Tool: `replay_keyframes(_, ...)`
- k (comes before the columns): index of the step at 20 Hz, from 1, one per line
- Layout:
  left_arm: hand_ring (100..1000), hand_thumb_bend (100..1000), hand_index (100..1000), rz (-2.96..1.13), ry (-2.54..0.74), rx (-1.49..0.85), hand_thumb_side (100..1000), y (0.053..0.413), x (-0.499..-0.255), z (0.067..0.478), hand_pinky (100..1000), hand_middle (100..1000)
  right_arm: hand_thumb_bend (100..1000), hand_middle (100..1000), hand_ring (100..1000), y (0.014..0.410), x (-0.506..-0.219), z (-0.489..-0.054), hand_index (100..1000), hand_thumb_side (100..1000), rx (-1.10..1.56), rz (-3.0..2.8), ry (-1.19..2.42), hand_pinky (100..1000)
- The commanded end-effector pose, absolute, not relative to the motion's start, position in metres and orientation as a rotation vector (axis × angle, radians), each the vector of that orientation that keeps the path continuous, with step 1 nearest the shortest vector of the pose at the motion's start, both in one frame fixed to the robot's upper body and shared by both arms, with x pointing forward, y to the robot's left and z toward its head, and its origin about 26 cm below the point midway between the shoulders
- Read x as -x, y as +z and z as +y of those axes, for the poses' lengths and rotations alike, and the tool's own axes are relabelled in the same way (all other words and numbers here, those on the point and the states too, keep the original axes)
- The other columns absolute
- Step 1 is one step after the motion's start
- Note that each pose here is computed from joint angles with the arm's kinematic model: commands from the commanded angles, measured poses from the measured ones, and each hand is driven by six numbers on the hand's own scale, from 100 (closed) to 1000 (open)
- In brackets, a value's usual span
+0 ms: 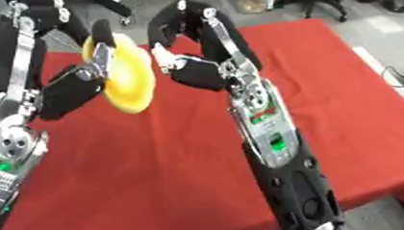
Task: Pick up the objects with one hand, pass them to the other hand, and then place them into the box on the other side of the table.
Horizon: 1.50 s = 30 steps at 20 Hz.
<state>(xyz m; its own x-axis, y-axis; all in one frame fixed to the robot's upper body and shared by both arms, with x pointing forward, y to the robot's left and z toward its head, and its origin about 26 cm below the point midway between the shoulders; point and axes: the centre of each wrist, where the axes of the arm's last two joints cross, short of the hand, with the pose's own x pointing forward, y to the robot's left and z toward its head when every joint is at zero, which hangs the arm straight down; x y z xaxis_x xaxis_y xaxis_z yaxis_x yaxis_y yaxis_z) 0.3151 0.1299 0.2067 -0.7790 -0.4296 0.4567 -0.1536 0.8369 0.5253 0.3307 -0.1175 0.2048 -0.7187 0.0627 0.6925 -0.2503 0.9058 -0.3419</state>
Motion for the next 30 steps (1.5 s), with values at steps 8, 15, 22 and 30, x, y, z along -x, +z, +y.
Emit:
replay_keyframes(8,379,100,344,-2.467,-0.590,-0.449,464,0.217,-0.315,0.135,500,335,100,330,711,0.215,-0.329,-0.118,251,100,-0.115,-2.359,0.519,706)
replay_keyframes(15,367,100,339,-2.442,-0.389,-0.671,428,0.220,-0.309,0.184,489,323,100,330,708,0.222,-0.331,-0.152,257,100,0.121,-2.385,0.378,709)
replay_keyframes(22,361,100,340,-2.243,-0.181,-1.151,360,0.201,-0.296,0.270,491,319,100,331,710,0.214,-0.330,-0.200,257,100,0.414,-2.314,0.209,708)
replay_keyframes(30,360,100,336,-1.848,-0.075,-1.613,293,0.167,-0.287,0.351,484,318,100,332,714,0.198,-0.325,-0.243,255,100,0.606,-2.202,0.091,706)
